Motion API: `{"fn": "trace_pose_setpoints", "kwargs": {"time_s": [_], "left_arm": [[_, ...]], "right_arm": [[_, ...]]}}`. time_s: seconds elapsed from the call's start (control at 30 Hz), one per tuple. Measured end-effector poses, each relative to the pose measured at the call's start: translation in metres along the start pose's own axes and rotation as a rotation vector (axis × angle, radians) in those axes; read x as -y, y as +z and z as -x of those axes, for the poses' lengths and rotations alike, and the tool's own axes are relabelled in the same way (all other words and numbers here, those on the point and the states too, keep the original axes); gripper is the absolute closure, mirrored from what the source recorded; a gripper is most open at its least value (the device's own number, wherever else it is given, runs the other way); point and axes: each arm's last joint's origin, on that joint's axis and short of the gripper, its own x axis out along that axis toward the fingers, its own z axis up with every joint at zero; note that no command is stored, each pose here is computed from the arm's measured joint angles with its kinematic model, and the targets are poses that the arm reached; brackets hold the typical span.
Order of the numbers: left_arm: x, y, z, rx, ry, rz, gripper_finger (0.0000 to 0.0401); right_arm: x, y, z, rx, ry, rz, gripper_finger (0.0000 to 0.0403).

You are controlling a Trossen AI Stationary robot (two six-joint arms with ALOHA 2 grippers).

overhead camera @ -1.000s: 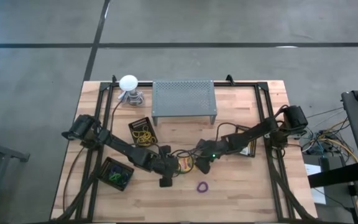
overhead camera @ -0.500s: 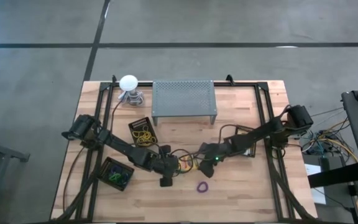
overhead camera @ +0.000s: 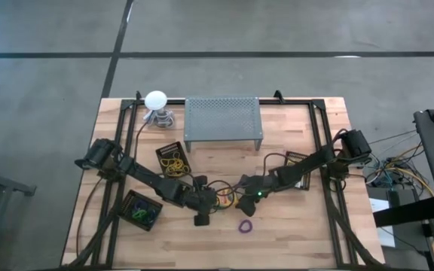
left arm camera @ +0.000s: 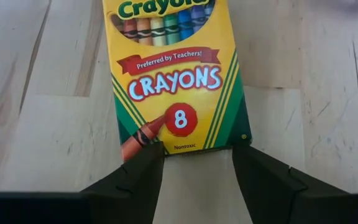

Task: Pick & Place Office Desk Supplies
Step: Put the crayon box into the top right black bin

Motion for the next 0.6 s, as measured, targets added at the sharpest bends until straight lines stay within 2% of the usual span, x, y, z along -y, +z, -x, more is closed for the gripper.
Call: {"fn": "trace_pose_setpoints", "kwargs": {"time_s": [0.6], "left_arm": [[0.0003, -0.0002, -0.0001, -0.006, -0.02, 0.001, 0.0202]], "right_arm": [[0.0021, 0.0037, -0.0005, 0.07, -0.039, 0.052, 0.0243]]}}
